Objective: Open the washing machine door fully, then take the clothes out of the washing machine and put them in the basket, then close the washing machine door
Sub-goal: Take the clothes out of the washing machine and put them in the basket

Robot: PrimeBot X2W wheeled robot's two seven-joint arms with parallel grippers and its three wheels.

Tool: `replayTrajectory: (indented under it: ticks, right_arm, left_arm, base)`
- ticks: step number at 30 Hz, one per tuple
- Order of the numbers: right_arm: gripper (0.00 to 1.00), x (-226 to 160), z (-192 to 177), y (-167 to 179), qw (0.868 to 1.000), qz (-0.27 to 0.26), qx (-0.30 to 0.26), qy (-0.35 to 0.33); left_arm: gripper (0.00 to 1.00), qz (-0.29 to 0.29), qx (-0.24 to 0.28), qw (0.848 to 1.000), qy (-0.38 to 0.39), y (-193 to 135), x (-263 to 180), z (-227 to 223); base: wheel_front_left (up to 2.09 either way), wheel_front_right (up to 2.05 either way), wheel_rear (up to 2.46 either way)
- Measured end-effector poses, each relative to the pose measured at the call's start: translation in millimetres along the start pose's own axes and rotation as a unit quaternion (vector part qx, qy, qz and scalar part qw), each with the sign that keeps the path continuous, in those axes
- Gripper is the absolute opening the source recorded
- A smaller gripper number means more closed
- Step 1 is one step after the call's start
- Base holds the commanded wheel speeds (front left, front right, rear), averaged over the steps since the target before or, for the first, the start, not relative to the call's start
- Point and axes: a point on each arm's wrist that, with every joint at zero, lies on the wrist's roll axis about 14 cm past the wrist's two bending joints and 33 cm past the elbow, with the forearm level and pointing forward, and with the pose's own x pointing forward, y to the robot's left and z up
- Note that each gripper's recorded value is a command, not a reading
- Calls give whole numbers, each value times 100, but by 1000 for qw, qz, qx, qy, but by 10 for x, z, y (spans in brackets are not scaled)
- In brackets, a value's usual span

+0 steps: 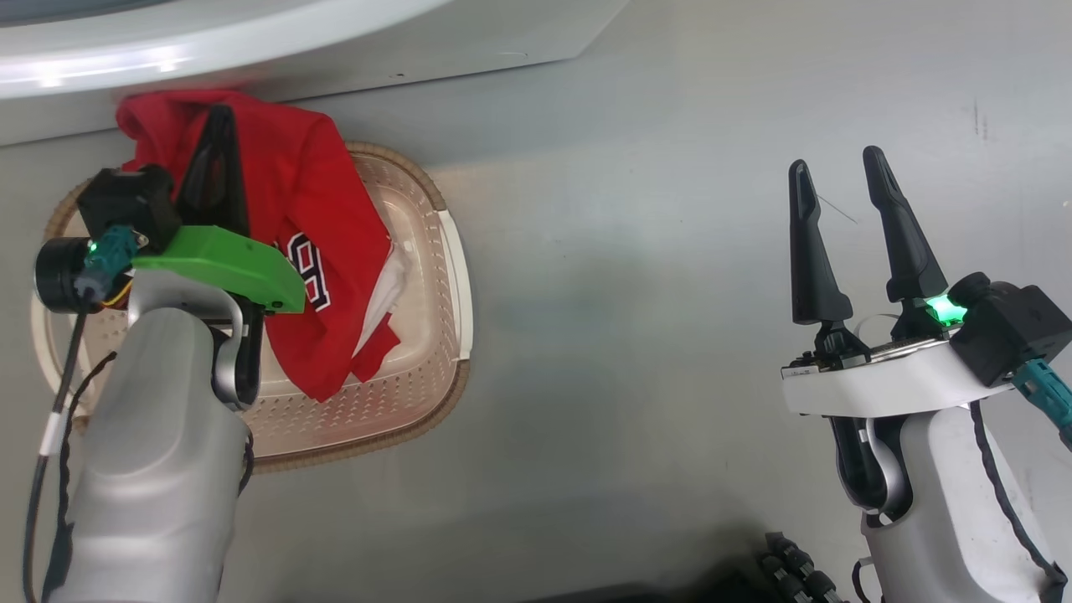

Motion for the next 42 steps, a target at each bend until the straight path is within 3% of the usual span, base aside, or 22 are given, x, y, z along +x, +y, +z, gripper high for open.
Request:
replayTrajectory:
  ticks: [22, 23, 24, 25, 27, 28, 29, 30, 42]
  right_arm:
    - [100, -86, 379, 240, 998, 34, -39, -37]
    - [100, -108, 395, 257, 998, 35, -41, -38]
    - [100, -123, 421, 276, 998, 38, -42, -41]
    - [100, -142, 437, 297, 997, 41, -42, -42]
    - [100, -178, 488, 329, 997, 44, -43, -47]
    - [100, -200, 509, 346, 997, 45, -43, -49]
    - [100, -223, 524, 360, 997, 46, -44, -50]
    - [100, -246, 539, 376, 996, 48, -46, -51]
    - [100, -535, 863, 625, 992, 74, -56, -91]
  left_arm:
    - [0, -36, 43, 991, -119, -327, -736, 877]
    - [4, -38, 45, 991, -123, -341, -785, 901]
    - [16, -39, 46, 990, -124, -356, -832, 914]
    - [39, -40, 47, 990, -126, -370, -880, 927]
    - [52, -40, 50, 989, -130, -386, -979, 957]
    - [66, -39, 50, 989, -132, -389, -1029, 972]
    - [96, -38, 51, 989, -135, -389, -1077, 994]
    - [100, -36, 51, 988, -139, -389, -1125, 1018]
    - [100, -12, 61, 982, -181, -412, -1703, 1240]
  base:
    - [0, 0, 0]
    - [0, 0, 0]
    - [0, 0, 0]
    - [0, 0, 0]
    - [0, 0, 0]
    - [0, 0, 0]
    - [0, 0, 0]
    - [0, 0, 0]
    - [0, 0, 0]
